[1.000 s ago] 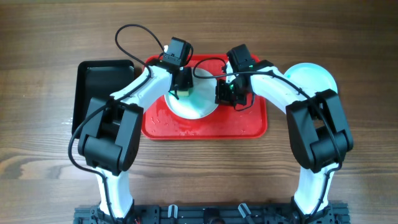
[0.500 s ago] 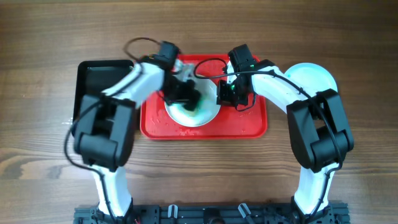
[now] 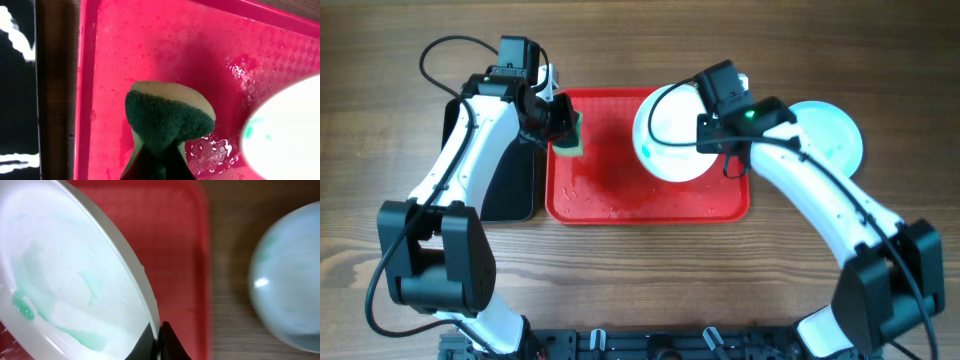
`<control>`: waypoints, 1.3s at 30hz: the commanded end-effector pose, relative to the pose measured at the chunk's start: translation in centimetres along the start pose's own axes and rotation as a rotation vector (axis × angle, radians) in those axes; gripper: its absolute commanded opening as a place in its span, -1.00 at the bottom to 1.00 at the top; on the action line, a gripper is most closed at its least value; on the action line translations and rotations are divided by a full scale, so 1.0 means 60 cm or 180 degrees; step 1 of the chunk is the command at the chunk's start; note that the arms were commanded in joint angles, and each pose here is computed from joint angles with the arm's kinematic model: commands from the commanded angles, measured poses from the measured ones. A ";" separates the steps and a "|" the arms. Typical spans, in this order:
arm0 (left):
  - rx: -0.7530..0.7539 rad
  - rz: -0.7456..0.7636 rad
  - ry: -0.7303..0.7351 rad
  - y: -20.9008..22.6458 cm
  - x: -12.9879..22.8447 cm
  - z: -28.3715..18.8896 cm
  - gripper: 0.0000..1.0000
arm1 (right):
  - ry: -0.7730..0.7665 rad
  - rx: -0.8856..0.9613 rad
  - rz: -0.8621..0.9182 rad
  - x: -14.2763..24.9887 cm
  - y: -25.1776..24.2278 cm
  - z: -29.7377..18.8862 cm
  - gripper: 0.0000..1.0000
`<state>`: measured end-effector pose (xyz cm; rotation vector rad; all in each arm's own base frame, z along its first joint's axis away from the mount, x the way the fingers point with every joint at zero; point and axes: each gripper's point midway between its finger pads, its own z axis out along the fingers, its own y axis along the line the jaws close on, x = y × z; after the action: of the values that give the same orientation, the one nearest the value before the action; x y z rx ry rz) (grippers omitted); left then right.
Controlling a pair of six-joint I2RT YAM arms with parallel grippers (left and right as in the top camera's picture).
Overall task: Clean dirty plates on tray and stack at the side
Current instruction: 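Lift the third plate with the right gripper and stack it on the pile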
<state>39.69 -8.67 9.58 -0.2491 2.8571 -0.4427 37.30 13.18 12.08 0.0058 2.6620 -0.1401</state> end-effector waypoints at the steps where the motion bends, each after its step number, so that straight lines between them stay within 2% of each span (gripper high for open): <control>1: -0.0064 -0.0147 0.0060 0.008 0.010 0.016 -0.92 | -0.0821 0.1115 -0.0210 -0.045 -0.047 -0.074 -0.91; 9: -0.0066 -0.0147 0.0061 0.008 0.010 0.017 -0.92 | -0.2012 0.2189 -0.0816 -0.054 0.011 -0.221 -0.92; 16: -0.0063 -0.0145 0.0053 0.008 0.009 0.016 -0.92 | -0.2156 0.2304 -0.0929 -0.052 0.023 -0.243 -0.92; 21: -0.0057 -0.0142 0.0040 0.007 0.008 0.017 -0.92 | -0.1858 0.1771 -0.0876 -0.031 0.048 -0.201 -0.92; 25: -0.0058 -0.0142 0.0040 0.007 0.008 0.016 -0.92 | -0.1384 0.1493 -0.0438 -0.013 0.014 -0.149 -0.92; 29: -0.0057 -0.0144 0.0040 0.007 0.008 0.017 -0.92 | -0.0585 0.0931 0.0027 0.003 -0.023 -0.076 -0.92; 30: -0.0057 -0.0153 0.0040 0.007 0.008 0.017 -0.92 | -0.0193 0.0453 0.0125 -0.001 -0.039 -0.040 -0.92; 32: -0.0058 -0.0153 0.0040 0.007 0.008 0.017 -0.92 | 0.0027 0.0085 0.0324 -0.007 -0.060 -0.019 -0.92; 34: -0.0057 -0.0153 0.0040 0.007 0.008 0.017 -0.92 | 0.0170 -0.0174 0.0684 -0.018 -0.107 -0.001 -0.92; 36: -0.0057 -0.0152 0.0038 0.007 0.007 0.016 -0.92 | 0.0251 -0.0286 0.1180 -0.026 -0.197 0.015 -0.92; 39: -0.0058 -0.0151 0.0039 0.007 0.007 0.017 -0.92 | 0.0283 -0.0058 0.1757 -0.011 -0.320 0.025 -0.92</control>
<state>39.70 -8.51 9.19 -0.3035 2.8546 -0.4365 38.54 -3.36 12.19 0.6543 2.6720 -0.0109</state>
